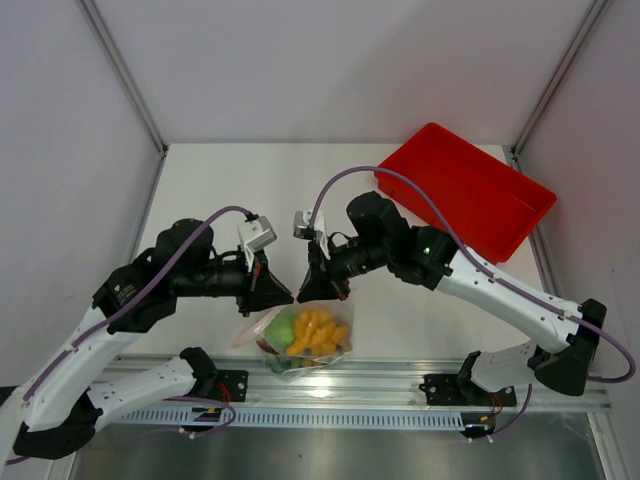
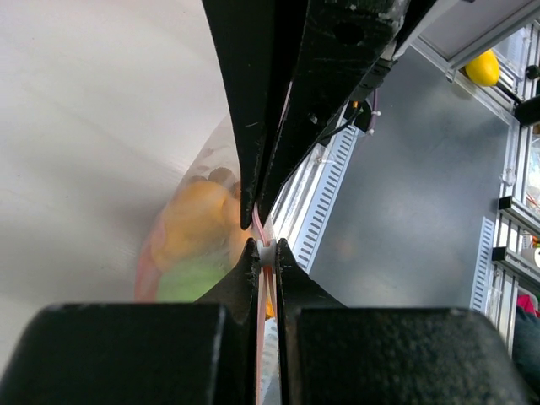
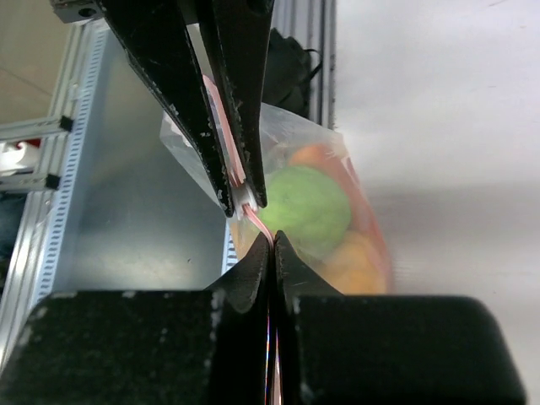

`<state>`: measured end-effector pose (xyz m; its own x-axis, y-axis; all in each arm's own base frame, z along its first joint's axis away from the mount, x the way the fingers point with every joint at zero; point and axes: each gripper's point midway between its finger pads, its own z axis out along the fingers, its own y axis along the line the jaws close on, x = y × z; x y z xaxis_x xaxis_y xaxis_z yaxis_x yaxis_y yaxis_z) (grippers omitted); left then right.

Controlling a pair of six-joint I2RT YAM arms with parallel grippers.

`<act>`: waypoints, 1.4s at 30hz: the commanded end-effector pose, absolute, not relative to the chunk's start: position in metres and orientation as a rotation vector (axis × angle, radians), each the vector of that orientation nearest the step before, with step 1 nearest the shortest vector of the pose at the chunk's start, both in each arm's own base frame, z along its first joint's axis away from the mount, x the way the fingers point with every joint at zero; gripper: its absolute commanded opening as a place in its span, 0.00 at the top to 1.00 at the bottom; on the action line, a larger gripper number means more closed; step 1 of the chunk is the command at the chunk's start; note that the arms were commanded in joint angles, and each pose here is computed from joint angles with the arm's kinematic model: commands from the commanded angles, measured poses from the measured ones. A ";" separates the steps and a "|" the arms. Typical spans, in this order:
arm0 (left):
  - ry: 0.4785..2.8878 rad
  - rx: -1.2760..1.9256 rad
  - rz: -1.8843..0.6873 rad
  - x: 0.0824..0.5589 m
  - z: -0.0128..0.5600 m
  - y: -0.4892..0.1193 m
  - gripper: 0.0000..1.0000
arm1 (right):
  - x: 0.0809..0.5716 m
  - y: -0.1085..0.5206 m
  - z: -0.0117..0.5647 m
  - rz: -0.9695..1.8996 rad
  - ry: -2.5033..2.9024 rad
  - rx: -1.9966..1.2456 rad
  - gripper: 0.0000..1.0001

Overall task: Place the food in the zip-top bag and seal the zipper
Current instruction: Zip the zipper food storage bag at the center of the board.

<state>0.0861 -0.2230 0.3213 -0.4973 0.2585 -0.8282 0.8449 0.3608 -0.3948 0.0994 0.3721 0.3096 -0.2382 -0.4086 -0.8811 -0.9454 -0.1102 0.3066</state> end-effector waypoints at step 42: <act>1.804 0.964 -1.206 0.076 0.347 -0.227 1.00 | 0.100 0.358 0.333 1.253 1.584 -1.369 0.56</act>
<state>0.0840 -0.2221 0.3275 -0.4602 0.2185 -0.8605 0.8633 0.3366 -0.3762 0.1106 0.3511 0.3174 -0.2803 -0.3030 -0.9108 -0.9599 0.0958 0.2635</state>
